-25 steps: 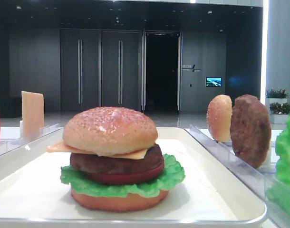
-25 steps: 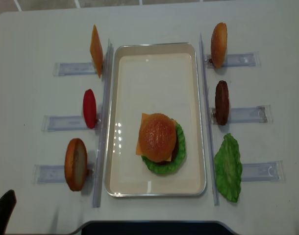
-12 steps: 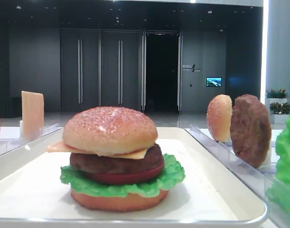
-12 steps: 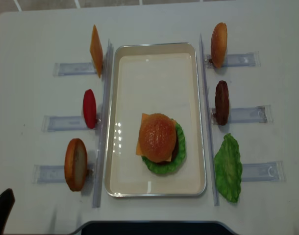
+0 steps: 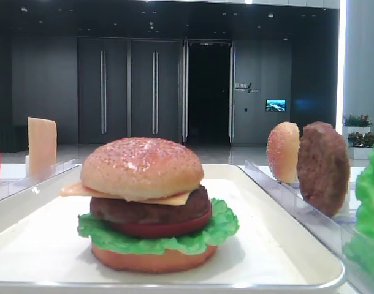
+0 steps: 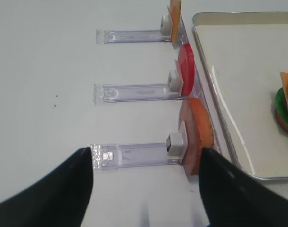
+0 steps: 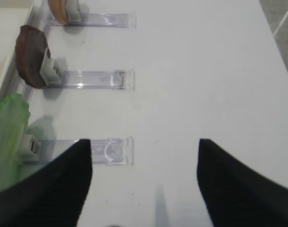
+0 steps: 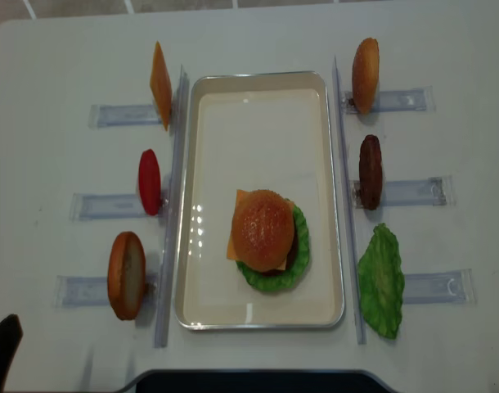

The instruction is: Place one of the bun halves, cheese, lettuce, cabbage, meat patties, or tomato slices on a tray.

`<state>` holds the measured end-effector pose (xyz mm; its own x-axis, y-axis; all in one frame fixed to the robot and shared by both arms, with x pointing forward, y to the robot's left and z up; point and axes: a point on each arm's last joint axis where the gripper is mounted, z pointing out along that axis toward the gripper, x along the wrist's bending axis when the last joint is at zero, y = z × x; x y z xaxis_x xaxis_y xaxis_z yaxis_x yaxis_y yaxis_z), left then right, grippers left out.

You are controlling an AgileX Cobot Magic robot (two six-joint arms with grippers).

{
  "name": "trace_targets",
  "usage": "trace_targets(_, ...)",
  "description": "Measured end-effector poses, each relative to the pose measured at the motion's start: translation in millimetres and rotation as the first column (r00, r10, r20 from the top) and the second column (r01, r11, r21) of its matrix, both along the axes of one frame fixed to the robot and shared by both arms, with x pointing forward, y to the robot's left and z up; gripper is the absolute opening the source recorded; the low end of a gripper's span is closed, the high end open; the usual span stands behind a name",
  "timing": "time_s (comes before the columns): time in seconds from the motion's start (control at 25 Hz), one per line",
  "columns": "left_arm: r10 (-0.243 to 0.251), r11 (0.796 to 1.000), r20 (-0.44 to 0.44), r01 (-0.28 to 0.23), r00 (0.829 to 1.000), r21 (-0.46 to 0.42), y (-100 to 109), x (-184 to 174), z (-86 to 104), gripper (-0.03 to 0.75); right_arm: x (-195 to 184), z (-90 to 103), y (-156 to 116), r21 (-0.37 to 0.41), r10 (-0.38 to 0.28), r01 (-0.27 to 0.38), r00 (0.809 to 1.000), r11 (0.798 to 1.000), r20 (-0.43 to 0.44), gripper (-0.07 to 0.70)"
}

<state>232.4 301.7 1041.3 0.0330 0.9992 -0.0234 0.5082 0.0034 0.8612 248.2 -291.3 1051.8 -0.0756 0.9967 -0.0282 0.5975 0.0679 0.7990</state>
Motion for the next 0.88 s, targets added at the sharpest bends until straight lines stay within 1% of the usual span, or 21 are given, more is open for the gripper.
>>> trace_targets(0.6, 0.0, 1.0, -0.001, 0.0, 1.0, 0.0, 0.0, 0.1, -0.2, 0.535, -19.0, -1.1, 1.0, -0.006, 0.001, 0.0, 0.993, 1.0, 0.119, 0.482)
trace_targets(0.88, 0.0, 1.0, -0.001, 0.0, 1.0, 0.0, 0.0, 0.1, -0.2, 0.535, -19.4, -3.1, 1.0, -0.006, 0.0, 0.0, 0.993, 1.0, 0.115, 0.482)
